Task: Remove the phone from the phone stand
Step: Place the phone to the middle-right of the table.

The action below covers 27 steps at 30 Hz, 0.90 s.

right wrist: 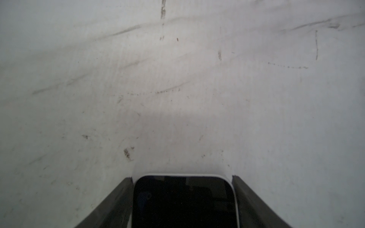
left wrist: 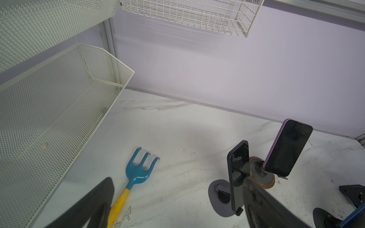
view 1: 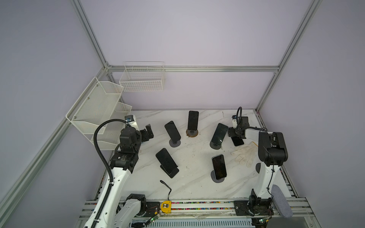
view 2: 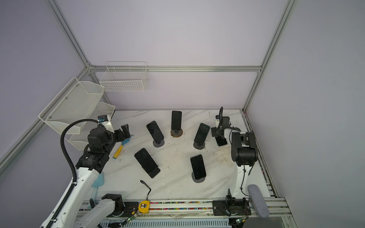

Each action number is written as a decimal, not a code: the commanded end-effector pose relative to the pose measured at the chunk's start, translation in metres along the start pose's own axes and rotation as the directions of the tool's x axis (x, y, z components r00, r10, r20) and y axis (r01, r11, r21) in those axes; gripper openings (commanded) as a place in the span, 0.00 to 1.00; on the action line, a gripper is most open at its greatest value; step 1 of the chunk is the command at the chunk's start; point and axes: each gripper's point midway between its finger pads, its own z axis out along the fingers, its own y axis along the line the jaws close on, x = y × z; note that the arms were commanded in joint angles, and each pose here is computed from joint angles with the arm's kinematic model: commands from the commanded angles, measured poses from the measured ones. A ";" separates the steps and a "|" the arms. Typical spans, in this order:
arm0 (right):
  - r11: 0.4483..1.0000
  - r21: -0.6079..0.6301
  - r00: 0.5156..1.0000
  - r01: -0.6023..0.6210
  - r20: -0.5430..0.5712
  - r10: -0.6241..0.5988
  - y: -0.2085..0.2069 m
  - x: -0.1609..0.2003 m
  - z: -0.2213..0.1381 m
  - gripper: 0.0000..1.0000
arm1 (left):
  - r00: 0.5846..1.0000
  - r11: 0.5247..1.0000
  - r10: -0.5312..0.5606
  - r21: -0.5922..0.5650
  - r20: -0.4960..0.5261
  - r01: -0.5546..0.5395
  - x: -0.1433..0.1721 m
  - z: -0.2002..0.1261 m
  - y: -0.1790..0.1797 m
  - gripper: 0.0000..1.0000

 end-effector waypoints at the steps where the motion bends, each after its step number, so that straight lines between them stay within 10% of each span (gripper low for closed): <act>1: 1.000 0.023 1.000 0.012 -0.019 -0.012 0.000 0.003 -0.004 0.79 | 0.998 0.999 0.005 0.038 0.061 -0.007 -0.018 -0.003 -0.009 1.00; 15: 0.992 0.085 0.956 -0.098 0.284 0.070 -0.017 -0.072 -0.083 0.84 | 0.999 0.990 -0.045 0.136 0.026 0.041 -0.017 0.004 -0.027 1.00; 27: 0.945 0.048 0.690 -0.323 0.696 0.200 -0.033 -0.122 -0.278 0.97 | 0.988 0.937 -0.154 0.321 0.028 0.137 -0.041 0.012 -0.065 1.00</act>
